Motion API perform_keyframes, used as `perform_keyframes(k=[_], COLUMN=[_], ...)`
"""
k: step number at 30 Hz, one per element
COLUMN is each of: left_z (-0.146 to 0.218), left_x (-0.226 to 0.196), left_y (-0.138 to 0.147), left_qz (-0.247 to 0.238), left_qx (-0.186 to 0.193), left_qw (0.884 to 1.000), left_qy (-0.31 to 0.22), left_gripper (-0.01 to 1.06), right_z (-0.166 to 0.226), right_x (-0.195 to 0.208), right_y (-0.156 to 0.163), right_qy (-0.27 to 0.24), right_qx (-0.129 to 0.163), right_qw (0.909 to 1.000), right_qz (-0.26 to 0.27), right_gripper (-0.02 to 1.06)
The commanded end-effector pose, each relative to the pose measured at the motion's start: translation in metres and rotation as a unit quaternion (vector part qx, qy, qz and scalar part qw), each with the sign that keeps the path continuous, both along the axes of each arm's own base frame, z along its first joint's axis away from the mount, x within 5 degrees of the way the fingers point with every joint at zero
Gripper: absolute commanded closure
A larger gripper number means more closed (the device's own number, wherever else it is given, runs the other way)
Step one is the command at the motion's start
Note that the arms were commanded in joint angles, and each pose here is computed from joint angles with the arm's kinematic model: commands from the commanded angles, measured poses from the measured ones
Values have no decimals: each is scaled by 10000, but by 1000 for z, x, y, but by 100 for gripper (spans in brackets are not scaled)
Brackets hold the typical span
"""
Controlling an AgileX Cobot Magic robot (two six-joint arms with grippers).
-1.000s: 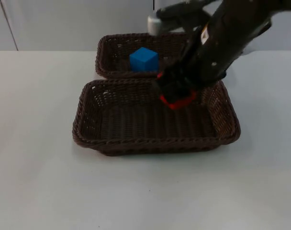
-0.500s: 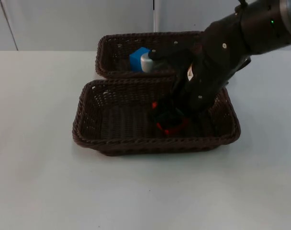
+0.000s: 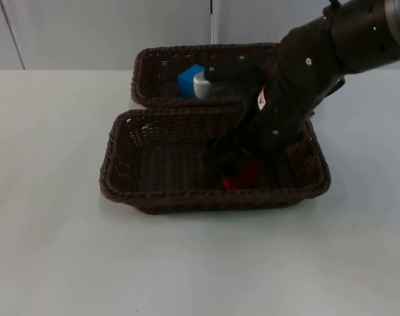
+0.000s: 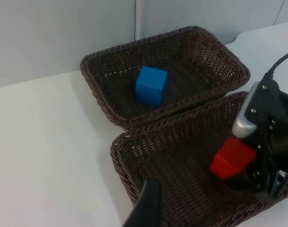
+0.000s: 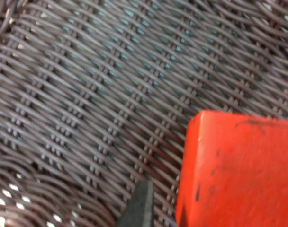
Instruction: Pick up one cube with the left hand and place it into the upper basket. Pick up one cube with the right hand and place it into the lower basket.
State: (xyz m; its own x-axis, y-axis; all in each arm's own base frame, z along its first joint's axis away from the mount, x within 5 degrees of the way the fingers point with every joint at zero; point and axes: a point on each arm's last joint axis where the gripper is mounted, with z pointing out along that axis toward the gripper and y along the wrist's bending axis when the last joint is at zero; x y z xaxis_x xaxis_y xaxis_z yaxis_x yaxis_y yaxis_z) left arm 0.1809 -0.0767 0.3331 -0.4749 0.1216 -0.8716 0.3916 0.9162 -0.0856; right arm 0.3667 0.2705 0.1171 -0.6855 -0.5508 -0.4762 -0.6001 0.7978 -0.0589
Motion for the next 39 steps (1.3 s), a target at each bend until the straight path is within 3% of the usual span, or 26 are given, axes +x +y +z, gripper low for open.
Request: perform_keyframes(k=[1, 11, 14, 20, 39], left_z=[0, 0, 0, 0, 0], left_x=[-1, -2, -2, -2, -2], left_y=[0, 0, 0, 0, 0], left_qz=[11, 9, 9, 8, 2], left_qx=[-67, -63, -63, -54, -35], left_qw=[10000, 10000, 10000, 10000, 10000], left_qy=[-20, -10, -10, -14, 8], left_gripper=[25, 25, 25, 25, 25], right_z=[13, 104, 152, 196, 219], right_x=[-2, -17, -32, -49, -64], right_y=[2, -11, -23, -36, -45], right_qy=[-37, -507, -760, -1039, -1149], right_qx=[44, 353, 531, 763, 1138], right_qw=[10000, 9981, 9957, 9916, 9866], right_qz=[6, -41, -76, -106, -211], right_gripper=[24, 24, 24, 24, 24])
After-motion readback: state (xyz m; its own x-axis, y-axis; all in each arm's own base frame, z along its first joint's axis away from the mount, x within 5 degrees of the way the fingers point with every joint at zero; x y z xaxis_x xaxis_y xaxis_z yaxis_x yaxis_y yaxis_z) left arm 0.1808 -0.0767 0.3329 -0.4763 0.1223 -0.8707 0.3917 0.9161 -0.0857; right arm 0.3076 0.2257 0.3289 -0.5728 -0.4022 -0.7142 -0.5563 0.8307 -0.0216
